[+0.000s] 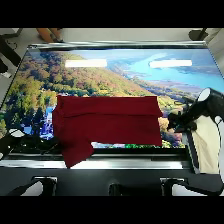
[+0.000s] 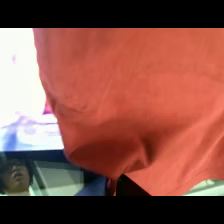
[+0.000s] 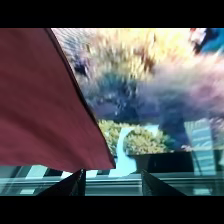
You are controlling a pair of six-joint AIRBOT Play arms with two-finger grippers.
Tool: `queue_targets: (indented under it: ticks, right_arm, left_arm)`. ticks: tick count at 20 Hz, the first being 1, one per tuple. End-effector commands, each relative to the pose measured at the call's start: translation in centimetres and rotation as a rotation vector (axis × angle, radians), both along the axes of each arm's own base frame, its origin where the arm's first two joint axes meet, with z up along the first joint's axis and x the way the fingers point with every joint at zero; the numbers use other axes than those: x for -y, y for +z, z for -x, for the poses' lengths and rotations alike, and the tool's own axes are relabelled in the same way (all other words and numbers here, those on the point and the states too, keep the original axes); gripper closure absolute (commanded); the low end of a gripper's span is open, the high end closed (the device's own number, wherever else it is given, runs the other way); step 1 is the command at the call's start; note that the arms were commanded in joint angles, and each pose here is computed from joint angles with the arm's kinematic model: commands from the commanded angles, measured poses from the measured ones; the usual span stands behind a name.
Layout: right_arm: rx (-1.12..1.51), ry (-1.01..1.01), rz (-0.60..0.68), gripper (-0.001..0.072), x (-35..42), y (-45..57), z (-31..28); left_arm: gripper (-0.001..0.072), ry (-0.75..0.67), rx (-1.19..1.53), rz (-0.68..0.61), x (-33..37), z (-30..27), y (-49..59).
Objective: Fold the shirts.
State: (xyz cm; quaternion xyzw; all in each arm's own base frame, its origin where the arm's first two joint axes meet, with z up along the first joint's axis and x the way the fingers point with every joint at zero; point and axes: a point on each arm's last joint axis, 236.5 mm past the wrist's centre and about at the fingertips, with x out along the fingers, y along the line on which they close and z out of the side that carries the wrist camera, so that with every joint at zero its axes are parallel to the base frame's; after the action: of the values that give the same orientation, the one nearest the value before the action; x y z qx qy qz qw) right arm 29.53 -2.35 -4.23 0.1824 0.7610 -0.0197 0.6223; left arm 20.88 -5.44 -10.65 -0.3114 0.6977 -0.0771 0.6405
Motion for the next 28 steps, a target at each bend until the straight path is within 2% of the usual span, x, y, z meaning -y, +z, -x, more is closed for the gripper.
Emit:
queue_targets:
  ticks: [1,3,9,14,15,16,17,21,25,28]
  right_arm:
    - [0.018,-0.038,-0.061,0.0265,-2.3,-2.6,2.5]
    - [0.012,-0.05,-0.113,0.0254,-3.7,-4.2,3.6]
    - [0.044,-0.094,-0.122,0.0255,-4.2,-6.0,3.4]
    - [0.03,-0.178,-0.179,0.0263,-5.8,-6.8,3.6]
    - [0.02,-0.177,-0.178,0.0334,-5.9,-7.0,4.0]
    - [0.015,-0.175,-0.176,0.0553,-5.8,-7.0,4.2]
    - [0.019,-0.177,-0.178,0.0679,-5.9,-7.0,4.0]
    - [0.158,-0.09,-0.165,0.068,-5.1,-4.3,0.9]
    - [0.392,-0.071,-0.121,0.0681,-4.0,1.7,-6.2]
    - [0.552,-0.032,-0.047,0.068,-4.5,3.9,-12.0]
  left_arm:
    - [0.0673,0.027,0.024,-0.026,-0.4,-0.6,-0.5]
    - [0.0673,0.026,0.022,-0.025,-0.4,-0.6,-0.4]
    - [0.0673,0.017,0.031,-0.025,-0.4,-0.6,-0.3]
    - [0.0673,0.015,0.032,-0.024,-0.4,-0.6,-0.3]
    - [0.0673,0.014,0.032,-0.025,-0.4,-0.6,-0.3]
    - [0.0673,0.014,0.033,-0.025,-0.4,-0.6,-0.3]
    - [0.0674,0.015,0.033,-0.025,-0.4,-0.6,-0.3]
    - [0.0676,-0.052,0.147,-0.046,-0.9,-2.8,2.3]
    - [0.0678,-0.021,0.439,-0.104,-2.2,-9.8,10.8]
    - [0.0679,0.012,0.479,-0.118,-3.2,-14.3,12.3]
